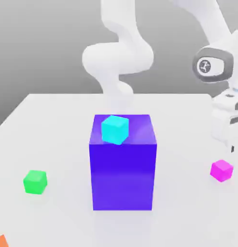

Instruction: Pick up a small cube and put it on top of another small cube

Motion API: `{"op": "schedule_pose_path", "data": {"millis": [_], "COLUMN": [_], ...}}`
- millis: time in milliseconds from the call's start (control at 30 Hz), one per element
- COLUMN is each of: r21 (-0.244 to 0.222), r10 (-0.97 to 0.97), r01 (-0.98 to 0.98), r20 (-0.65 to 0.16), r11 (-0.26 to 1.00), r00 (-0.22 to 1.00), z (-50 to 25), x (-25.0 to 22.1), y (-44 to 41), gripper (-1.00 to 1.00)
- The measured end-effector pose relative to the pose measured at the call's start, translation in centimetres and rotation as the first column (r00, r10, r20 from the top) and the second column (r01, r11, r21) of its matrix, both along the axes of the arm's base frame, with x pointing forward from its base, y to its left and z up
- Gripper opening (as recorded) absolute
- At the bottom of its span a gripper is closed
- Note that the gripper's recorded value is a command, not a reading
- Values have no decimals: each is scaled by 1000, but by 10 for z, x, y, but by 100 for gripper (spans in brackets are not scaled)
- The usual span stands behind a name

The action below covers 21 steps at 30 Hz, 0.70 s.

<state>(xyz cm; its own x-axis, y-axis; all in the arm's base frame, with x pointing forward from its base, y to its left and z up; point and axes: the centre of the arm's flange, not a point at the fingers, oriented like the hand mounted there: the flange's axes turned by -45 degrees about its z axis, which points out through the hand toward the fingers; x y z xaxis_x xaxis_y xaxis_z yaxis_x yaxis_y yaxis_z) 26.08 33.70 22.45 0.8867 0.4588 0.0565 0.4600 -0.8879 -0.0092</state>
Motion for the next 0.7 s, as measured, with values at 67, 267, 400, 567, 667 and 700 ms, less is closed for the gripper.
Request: {"op": "schedule_pose_path", "data": {"millis": [67,267,400,567,667,700], "r21": [-25,-32,-31,-31,-31,-31], "r10": [17,23,23,22,22,26], "r01": [-18,-24,-24,-23,-24,-27], "r20": [-35,-47,-46,-47,-45,-44], "r11": [1000,999,999,999,999,999], "r00": [999,999,999,999,999,999], "z": [-31,-94,-94,-79,-48,-39], "x": [-22,-30,-30,-30,-30,-29], "y": [3,3,3,4,4,4], "gripper": [0,-100,-100,-100,-100,-100]}}
